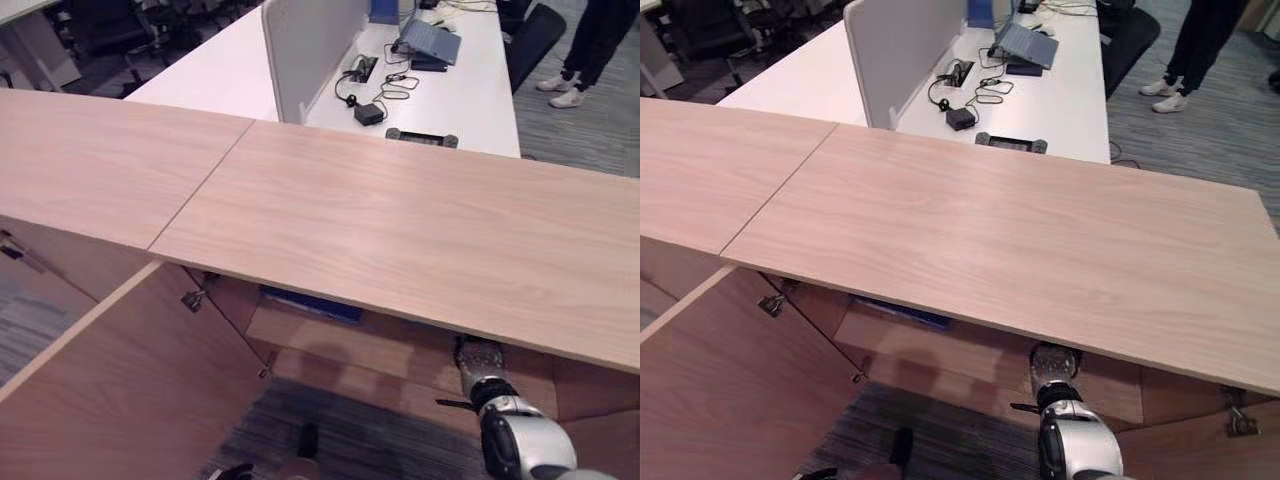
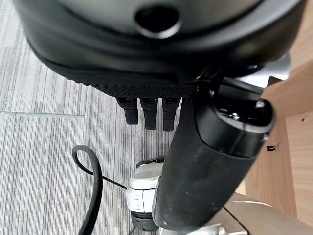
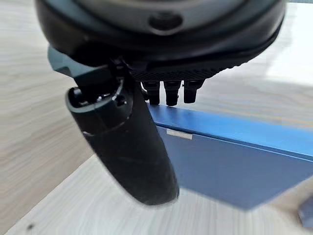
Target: Put the empty folder in the office cabinet
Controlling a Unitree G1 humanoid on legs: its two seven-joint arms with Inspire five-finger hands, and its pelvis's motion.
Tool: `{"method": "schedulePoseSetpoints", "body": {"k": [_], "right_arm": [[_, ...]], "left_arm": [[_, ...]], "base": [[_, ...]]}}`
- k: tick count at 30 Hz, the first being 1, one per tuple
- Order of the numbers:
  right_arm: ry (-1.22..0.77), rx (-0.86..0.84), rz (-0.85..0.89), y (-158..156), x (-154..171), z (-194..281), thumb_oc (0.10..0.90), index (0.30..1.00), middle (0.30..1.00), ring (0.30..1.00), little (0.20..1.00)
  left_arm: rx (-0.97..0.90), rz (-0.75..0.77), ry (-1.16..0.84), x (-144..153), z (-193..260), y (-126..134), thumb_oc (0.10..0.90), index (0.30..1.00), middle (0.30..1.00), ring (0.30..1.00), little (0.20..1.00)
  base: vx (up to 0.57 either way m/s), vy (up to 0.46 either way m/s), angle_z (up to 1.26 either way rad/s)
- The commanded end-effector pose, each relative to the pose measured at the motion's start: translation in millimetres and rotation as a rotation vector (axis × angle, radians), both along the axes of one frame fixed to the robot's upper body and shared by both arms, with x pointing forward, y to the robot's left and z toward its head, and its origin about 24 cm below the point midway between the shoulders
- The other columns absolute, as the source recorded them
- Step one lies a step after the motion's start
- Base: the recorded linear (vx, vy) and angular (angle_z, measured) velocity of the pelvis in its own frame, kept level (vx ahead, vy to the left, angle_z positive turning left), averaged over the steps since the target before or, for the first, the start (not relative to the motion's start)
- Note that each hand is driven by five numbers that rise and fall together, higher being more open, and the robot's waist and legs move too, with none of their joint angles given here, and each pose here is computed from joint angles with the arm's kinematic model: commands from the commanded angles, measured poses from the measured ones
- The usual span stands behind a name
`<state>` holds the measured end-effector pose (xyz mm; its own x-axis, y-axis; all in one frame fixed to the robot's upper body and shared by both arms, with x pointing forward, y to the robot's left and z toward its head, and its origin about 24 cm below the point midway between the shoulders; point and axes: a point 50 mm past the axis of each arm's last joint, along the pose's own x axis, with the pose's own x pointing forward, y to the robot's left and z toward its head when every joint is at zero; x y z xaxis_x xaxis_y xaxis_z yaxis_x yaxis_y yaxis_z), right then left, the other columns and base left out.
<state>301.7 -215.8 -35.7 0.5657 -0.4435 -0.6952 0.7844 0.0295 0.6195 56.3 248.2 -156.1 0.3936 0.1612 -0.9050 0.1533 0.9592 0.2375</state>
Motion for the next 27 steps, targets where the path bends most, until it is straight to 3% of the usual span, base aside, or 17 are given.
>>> {"method": "schedulePoseSetpoints", "body": {"k": [1,3,4,7,15,27], "right_arm": [[-0.478,-0.271,0.107,-5.7,49.9,100.0,0.8,0.9,0.9,0.9,0.9],[-0.504,-0.299,0.119,-4.1,43.8,100.4,0.8,0.9,0.9,0.9,0.9],[-0.533,-0.286,0.19,22.2,45.3,102.4,0.8,0.9,0.9,0.9,0.9],[-0.454,-0.295,0.233,26.8,45.7,90.6,0.8,0.9,0.9,0.9,0.9],[-0.51,-0.367,0.429,51.2,41.0,94.2,0.8,0.9,0.9,0.9,0.9],[-0.488,-0.373,0.453,48.9,31.2,82.7,0.8,0.9,0.9,0.9,0.9]], "left_arm": [[0.025,-0.007,0.034,-12.5,-1.8,1.8,0.8,0.9,0.9,0.9,0.9],[0.023,-0.006,0.037,-13.4,-2.3,0.2,0.8,0.9,0.9,0.9,0.9],[0.014,0.002,-0.031,12.1,-1.9,-12.4,0.8,0.9,0.9,0.9,0.9],[-0.027,0.011,-0.097,40.5,0.4,-28.3,0.8,0.9,0.9,0.9,0.9],[-0.068,0.073,-0.098,44.4,-1.9,-41.4,0.8,0.9,0.9,0.9,0.9],[-0.066,0.094,-0.114,47.9,-0.4,-39.6,0.8,0.9,0.9,0.9,0.9]], "base": [[0.0,0.0,0.0],[-0.01,0.013,-0.07],[0.0,0.02,-0.09],[0.0,0.014,-0.14],[-0.02,0.01,-0.04],[-0.01,-0.001,-0.06]]}}
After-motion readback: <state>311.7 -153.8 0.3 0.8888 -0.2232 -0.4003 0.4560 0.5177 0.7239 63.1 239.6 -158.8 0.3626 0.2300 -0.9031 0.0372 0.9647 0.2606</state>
